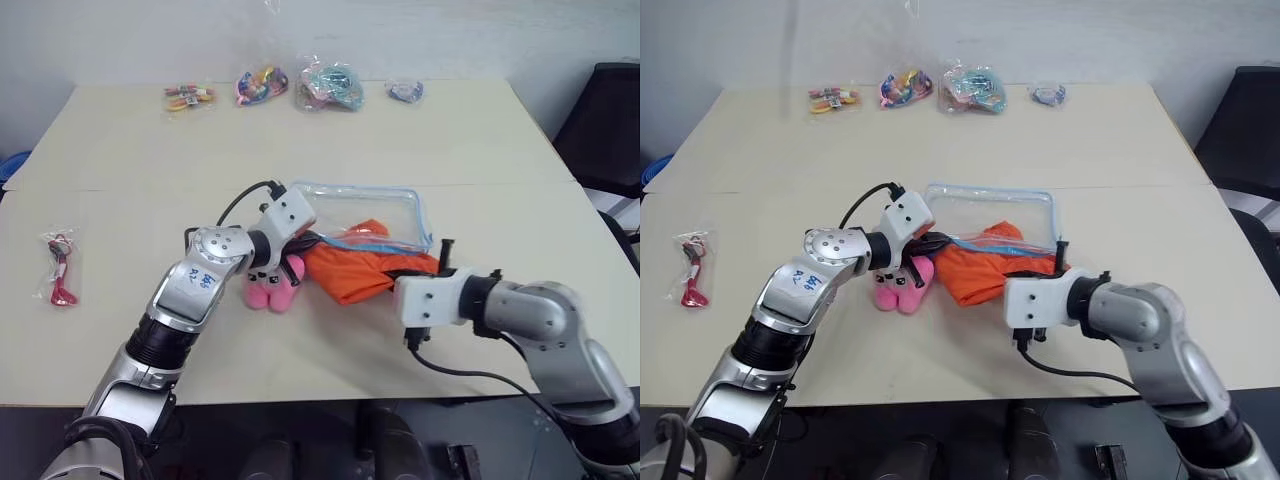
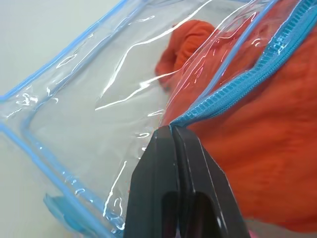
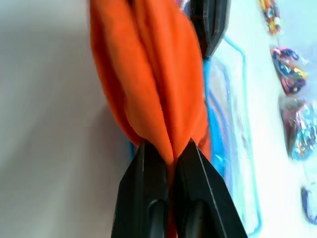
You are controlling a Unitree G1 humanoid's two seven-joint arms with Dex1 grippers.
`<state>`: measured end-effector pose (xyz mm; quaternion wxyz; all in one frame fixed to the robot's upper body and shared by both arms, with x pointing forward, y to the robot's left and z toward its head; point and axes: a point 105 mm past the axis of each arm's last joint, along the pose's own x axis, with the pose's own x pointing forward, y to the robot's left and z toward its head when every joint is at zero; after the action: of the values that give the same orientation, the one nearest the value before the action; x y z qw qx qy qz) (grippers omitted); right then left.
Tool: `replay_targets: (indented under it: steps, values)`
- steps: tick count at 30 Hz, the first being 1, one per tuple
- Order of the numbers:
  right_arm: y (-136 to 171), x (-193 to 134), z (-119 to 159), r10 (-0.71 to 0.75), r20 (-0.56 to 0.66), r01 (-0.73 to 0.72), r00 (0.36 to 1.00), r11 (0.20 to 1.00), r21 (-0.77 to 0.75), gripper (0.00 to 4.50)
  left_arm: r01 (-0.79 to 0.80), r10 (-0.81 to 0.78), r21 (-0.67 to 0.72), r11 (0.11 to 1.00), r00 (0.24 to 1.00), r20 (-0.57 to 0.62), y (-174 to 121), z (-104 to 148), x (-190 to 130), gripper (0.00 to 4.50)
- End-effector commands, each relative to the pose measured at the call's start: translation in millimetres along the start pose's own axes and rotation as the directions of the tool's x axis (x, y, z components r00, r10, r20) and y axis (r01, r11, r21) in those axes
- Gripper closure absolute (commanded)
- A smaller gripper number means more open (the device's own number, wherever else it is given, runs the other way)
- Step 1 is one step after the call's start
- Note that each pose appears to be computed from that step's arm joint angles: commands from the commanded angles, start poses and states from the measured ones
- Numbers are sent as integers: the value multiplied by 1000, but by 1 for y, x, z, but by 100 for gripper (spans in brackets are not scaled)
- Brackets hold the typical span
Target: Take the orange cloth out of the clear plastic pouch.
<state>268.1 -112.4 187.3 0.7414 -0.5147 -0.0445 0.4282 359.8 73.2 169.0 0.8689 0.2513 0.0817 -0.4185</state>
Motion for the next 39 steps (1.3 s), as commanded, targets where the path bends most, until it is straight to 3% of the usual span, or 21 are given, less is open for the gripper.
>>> replay_targets:
  steps: [1, 5, 10, 13, 18, 23, 25, 27, 30, 33, 36, 39]
  values:
    - [-14, -24, 14, -23, 38, 19, 999, 995, 101, 446, 14, -15, 58, 998, 999, 31, 1, 10, -1, 450]
    - [-43, -66, 14, -52, 17, 45, 999, 961, 272, 446, 64, -66, 114, 991, 998, 10, -1, 3, -5, 450]
    - [-74, -114, -10, -96, -112, 131, 989, 921, 367, 450, 96, -99, 110, 989, 995, 18, 1, 2, -13, 303]
    - [-97, -138, -36, -176, -245, 246, 953, 924, 293, 450, 116, -120, 104, 988, 992, 32, 0, 5, -16, 203]
    - [-118, -164, -86, -272, -463, 295, 843, 955, -25, 450, 204, -212, 78, 976, 971, 109, -11, 22, -24, 52]
    - [-145, -197, -120, -465, -524, 379, 714, 885, -269, 450, 332, -349, 113, 937, 914, 206, -23, 44, -47, 52]
    - [-158, -216, -130, -558, -527, 462, 641, 829, -316, 450, 326, -345, 124, 937, 918, 195, -18, 44, -52, 52]
    - [-158, -222, -138, -596, -524, 458, 608, 803, -382, 450, 326, -347, 135, 936, 917, 194, -16, 44, -56, 52]
    - [-132, -199, -146, -563, -471, 439, 679, 825, -355, 450, 359, -381, 133, 924, 896, 226, -19, 49, -63, 52]
    - [-73, -155, -152, -437, -429, 364, 790, 899, -245, 450, 402, -415, 105, 910, 866, 278, -21, 58, -72, 52]
    - [-31, -131, -155, -385, -418, 360, 823, 922, -141, 450, 445, -442, 74, 893, 829, 344, -18, 71, -82, 52]
    - [-10, -117, -156, -353, -425, 360, 833, 931, -68, 450, 482, -465, 61, 874, 792, 395, -15, 81, -92, 52]
